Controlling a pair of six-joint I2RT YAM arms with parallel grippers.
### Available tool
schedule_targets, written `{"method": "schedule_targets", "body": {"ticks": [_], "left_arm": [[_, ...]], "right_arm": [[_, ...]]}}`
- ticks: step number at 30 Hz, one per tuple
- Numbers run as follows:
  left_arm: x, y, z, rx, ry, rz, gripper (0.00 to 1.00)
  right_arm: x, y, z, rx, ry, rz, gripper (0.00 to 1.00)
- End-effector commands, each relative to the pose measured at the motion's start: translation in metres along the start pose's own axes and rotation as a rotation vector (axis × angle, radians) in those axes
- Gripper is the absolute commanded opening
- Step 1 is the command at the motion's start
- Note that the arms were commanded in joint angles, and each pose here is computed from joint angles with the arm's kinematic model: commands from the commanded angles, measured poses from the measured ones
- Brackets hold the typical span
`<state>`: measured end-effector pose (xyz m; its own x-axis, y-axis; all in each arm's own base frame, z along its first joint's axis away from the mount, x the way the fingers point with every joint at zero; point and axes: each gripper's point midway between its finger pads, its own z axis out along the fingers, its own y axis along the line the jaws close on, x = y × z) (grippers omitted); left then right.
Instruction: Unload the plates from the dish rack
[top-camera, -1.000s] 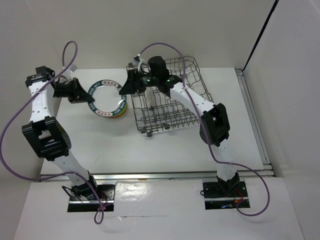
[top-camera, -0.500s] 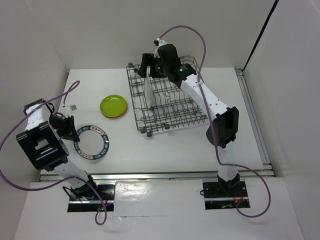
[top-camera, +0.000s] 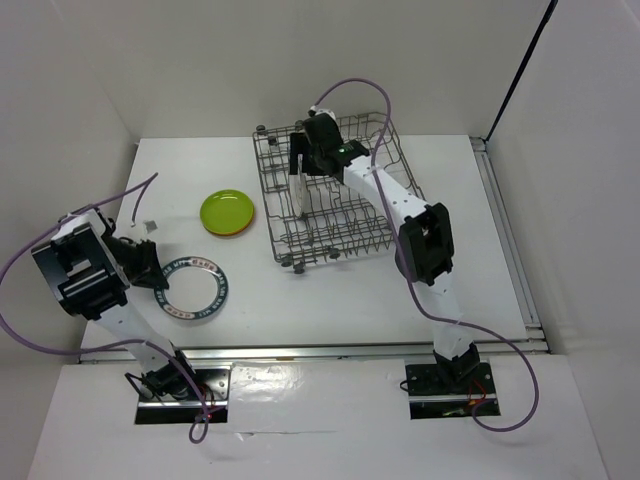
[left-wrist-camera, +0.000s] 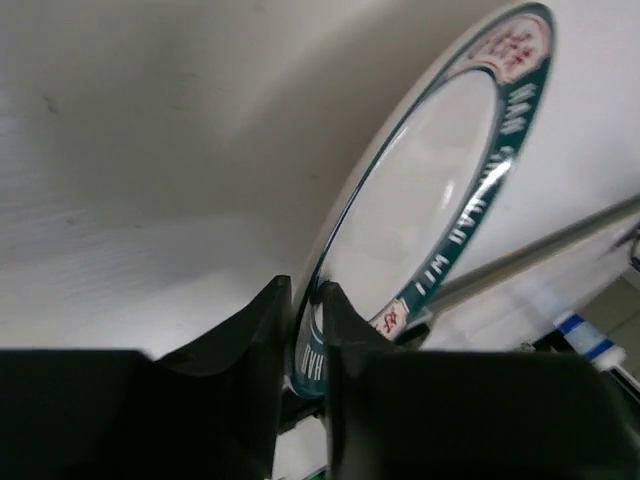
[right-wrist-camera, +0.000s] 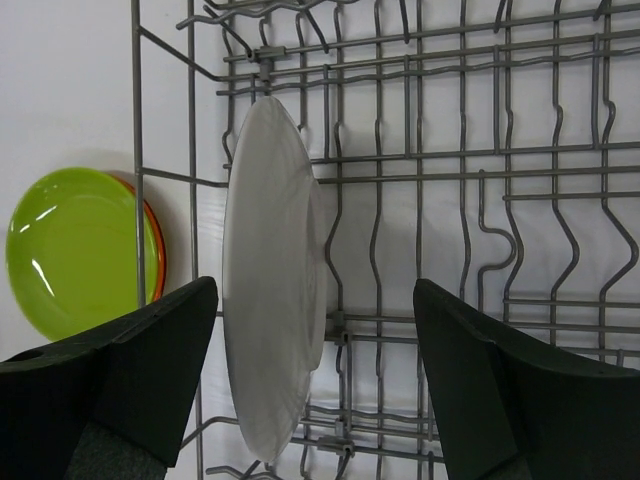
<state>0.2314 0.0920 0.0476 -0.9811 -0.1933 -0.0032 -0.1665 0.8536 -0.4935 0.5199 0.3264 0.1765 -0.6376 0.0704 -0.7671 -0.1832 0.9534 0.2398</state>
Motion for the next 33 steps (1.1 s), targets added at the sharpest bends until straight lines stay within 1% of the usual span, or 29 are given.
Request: {"method": "schedule_targets", "body": {"ticks": [1, 2, 4, 5, 6, 8, 9, 11, 14, 18, 19, 20, 21, 22, 23, 24, 25, 27, 28, 31, 32, 33], "left_arm": [[-0.023, 0.046, 0.004, -0.181, -0.050, 0.035, 0.33], [-0.023, 0.046, 0.004, -0.181, -0.050, 0.035, 0.43], [-0.023, 0.046, 0.004, -0.181, -0.051, 0.026, 0.48], [-0.023, 0.046, 0.002, -0.193, -0.055, 0.029, 0.55], [-0.023, 0.046, -0.001, -0.206, -0.059, 0.033, 0.57], [-0.022, 0.043, -0.006, -0.206, -0.061, 0.033, 0.63], [-0.025, 0.042, -0.010, -0.208, -0.063, 0.034, 0.64], [-0.024, 0.039, -0.019, -0.217, -0.061, 0.034, 0.68], [-0.032, 0.032, -0.034, -0.223, -0.095, 0.038, 0.68], [-0.036, 0.020, -0.046, -0.200, -0.127, 0.049, 0.68], [-0.035, 0.015, -0.050, -0.192, -0.135, 0.052, 0.68], [-0.039, 0.011, -0.056, -0.195, -0.163, 0.065, 0.68], [-0.038, 0.009, -0.058, -0.191, -0.157, 0.062, 0.68], [-0.042, 0.004, -0.066, -0.187, -0.180, 0.083, 0.68], [-0.039, -0.002, -0.068, -0.165, -0.170, 0.086, 0.68], [-0.040, -0.008, -0.074, -0.155, -0.182, 0.091, 0.68], [-0.044, -0.014, -0.085, -0.157, -0.206, 0.120, 0.68], [-0.044, -0.027, -0.095, -0.128, -0.231, 0.150, 0.70], [-0.050, -0.032, -0.106, -0.135, -0.263, 0.168, 0.70], [-0.055, -0.047, -0.119, -0.099, -0.298, 0.184, 0.72], [-0.063, -0.055, -0.126, -0.068, -0.328, 0.211, 0.72], [-0.065, -0.064, -0.128, -0.046, -0.335, 0.226, 0.76]], "right_arm": [[-0.005, 0.014, -0.006, -0.005, -0.034, -0.026, 0.86], [0.003, 0.019, -0.003, -0.010, -0.022, -0.035, 0.86], [0.004, 0.023, -0.002, -0.001, -0.029, -0.050, 0.86], [0.011, 0.016, 0.007, 0.028, -0.016, -0.066, 0.85], [0.012, 0.023, 0.008, 0.018, -0.018, -0.072, 0.85], [0.022, 0.018, 0.014, 0.046, 0.010, -0.071, 0.85], [0.018, 0.017, 0.013, 0.052, -0.003, -0.069, 0.85], [0.018, 0.017, 0.013, 0.052, -0.003, -0.069, 0.79], [0.020, 0.018, 0.018, 0.049, -0.009, -0.067, 0.72], [0.015, 0.017, 0.020, 0.063, -0.027, -0.065, 0.48], [0.012, 0.018, 0.022, 0.060, -0.034, -0.063, 0.36], [0.007, 0.019, 0.020, 0.064, -0.047, -0.060, 0.31], [0.005, 0.016, 0.018, 0.079, -0.050, -0.061, 0.25], [-0.001, 0.014, 0.014, 0.098, -0.061, -0.060, 0.19], [-0.004, 0.010, 0.012, 0.122, -0.070, -0.073, 0.14], [-0.012, 0.010, 0.004, 0.151, -0.102, -0.084, 0.04], [-0.027, 0.018, -0.012, 0.144, -0.141, -0.088, 0.00], [-0.047, 0.016, -0.029, 0.187, -0.208, -0.116, 0.00], [-0.059, 0.022, -0.043, 0.185, -0.248, -0.131, 0.00], [-0.090, 0.026, -0.072, 0.229, -0.355, -0.151, 0.00], [-0.101, 0.023, -0.081, 0.252, -0.385, -0.179, 0.00], [-0.106, 0.023, -0.090, 0.283, -0.413, -0.189, 0.00]]}}
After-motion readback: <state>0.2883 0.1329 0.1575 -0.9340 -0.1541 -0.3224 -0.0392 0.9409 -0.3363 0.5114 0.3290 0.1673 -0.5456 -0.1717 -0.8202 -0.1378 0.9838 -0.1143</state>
